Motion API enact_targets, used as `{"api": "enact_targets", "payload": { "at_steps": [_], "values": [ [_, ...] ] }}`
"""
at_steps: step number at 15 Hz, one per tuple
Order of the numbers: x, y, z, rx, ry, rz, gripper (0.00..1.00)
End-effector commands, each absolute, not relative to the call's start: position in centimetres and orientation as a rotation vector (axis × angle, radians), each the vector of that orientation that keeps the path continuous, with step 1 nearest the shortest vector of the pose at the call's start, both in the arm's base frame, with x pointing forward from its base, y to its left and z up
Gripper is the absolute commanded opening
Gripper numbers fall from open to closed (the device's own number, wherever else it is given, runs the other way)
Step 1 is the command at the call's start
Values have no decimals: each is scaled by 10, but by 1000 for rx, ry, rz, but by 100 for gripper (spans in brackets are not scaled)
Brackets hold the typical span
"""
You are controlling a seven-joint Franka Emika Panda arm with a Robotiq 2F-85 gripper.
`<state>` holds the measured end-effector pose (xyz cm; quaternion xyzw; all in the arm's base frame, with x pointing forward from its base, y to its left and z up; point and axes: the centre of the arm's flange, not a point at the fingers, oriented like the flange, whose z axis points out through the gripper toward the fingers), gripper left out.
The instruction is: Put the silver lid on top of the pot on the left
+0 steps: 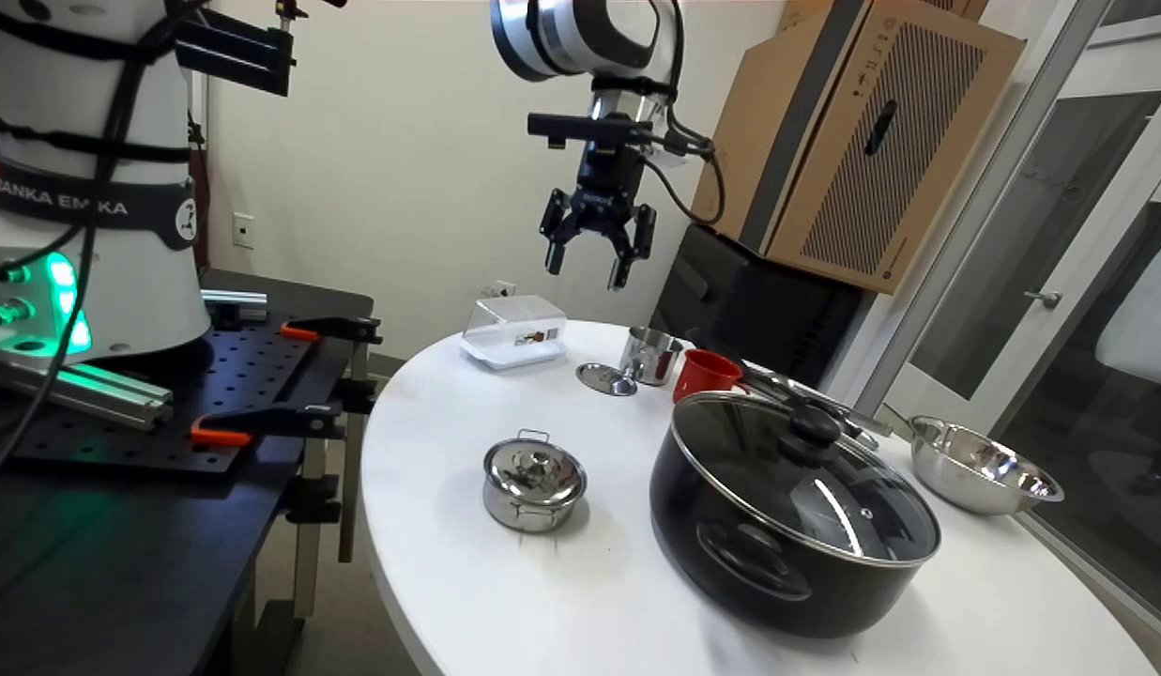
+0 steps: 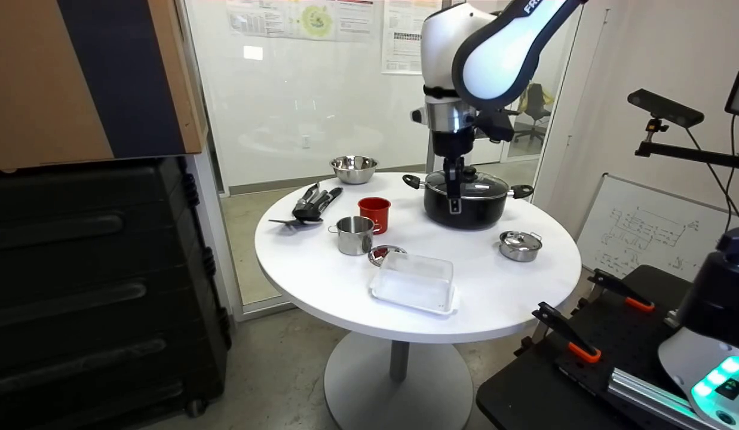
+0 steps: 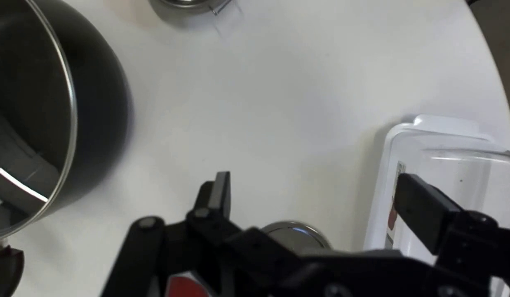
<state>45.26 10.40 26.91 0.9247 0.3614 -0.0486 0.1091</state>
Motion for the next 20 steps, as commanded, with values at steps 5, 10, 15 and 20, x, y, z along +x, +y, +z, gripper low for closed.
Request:
{"api": "enact_targets", "payload": {
  "at_steps": [5,10,15,20],
  "values": [
    [481,107,249,2777,896,-109,100],
    [476,107,244,2772,892,-88,100],
    [481,112,223,2780,977,-124,100],
    [490,114,207,2784,1052,-54,100]
  ]
}}
